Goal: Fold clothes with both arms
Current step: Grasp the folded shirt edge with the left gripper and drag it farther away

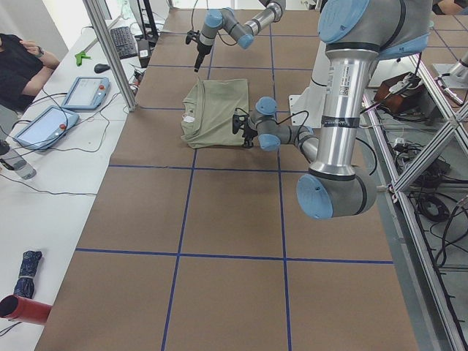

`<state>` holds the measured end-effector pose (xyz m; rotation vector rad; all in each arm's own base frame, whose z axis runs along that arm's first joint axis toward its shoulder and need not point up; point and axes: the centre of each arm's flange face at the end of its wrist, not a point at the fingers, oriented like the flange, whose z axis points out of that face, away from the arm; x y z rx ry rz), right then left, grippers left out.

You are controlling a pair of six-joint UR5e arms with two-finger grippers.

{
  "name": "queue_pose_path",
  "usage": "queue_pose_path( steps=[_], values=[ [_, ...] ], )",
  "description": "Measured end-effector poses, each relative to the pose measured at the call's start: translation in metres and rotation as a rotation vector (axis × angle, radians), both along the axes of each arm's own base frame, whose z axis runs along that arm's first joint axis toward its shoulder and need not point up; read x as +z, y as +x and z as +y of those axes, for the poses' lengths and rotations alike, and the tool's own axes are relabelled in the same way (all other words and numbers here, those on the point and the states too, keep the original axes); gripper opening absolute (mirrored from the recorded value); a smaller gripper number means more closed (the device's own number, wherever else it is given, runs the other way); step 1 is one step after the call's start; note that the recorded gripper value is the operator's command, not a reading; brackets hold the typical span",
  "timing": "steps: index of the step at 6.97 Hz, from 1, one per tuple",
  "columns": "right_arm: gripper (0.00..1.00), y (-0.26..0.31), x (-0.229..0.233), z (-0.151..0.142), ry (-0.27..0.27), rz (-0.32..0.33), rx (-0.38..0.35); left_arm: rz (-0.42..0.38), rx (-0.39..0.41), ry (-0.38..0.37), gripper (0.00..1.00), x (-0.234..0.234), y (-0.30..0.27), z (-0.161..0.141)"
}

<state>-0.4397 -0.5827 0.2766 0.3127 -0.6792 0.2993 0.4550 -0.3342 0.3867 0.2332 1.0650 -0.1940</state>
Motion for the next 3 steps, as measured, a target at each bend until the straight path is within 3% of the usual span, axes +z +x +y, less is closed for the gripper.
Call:
queue_pose_path(
  steps=[1, 2, 3],
  values=[
    [1.0, 0.0, 0.0001, 0.0, 0.0, 0.0, 0.0, -0.002, 0.002, -0.001, 0.35, 0.0009, 0.0017, 0.0009],
    [1.0, 0.0, 0.0005, 0.0001, -0.001, 0.0, 0.0, -0.003, 0.003, -0.002, 0.03, 0.0016, 0.0027, 0.001],
    [1.0, 0.0001, 0.0009, 0.0001, -0.001, 0.001, 0.0, -0.004, 0.004, -0.003, 0.0, 0.0018, 0.0034, 0.0014]
  ],
)
